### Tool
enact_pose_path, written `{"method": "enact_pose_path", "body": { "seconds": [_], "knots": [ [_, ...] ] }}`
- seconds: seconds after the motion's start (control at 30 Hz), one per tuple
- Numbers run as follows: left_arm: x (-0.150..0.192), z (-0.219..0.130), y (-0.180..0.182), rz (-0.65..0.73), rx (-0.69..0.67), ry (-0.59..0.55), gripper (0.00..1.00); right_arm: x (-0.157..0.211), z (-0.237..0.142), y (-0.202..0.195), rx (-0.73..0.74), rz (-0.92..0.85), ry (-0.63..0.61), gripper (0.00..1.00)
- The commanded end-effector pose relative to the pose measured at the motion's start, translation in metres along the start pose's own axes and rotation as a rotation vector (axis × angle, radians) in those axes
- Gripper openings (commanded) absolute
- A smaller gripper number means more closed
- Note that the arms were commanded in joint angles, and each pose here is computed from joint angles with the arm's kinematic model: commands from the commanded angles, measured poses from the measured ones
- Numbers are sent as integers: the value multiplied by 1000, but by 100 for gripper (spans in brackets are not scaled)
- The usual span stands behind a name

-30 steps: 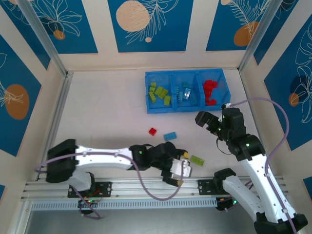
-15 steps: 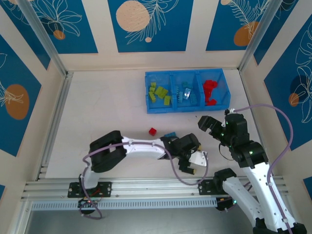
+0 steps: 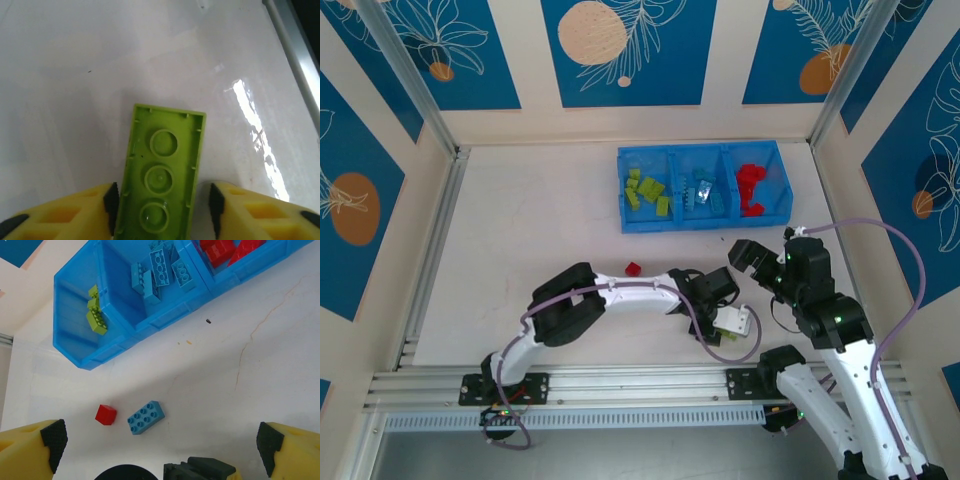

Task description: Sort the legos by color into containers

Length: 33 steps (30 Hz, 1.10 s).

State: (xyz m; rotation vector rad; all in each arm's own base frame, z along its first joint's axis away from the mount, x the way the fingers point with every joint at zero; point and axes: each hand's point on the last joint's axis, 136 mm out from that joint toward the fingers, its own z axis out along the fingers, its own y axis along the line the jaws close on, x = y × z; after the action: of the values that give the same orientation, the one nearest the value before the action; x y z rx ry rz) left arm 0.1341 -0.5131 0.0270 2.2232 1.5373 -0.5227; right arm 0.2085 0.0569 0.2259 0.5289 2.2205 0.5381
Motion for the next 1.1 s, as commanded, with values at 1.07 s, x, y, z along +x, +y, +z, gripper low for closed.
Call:
{"method": "enact_pose_path", "body": {
  "seconds": [1.07],
  "knots": [
    [140, -242, 222, -951, -752, -170, 29, 6, 5, 13, -89, 178, 45, 99]
  ]
}}
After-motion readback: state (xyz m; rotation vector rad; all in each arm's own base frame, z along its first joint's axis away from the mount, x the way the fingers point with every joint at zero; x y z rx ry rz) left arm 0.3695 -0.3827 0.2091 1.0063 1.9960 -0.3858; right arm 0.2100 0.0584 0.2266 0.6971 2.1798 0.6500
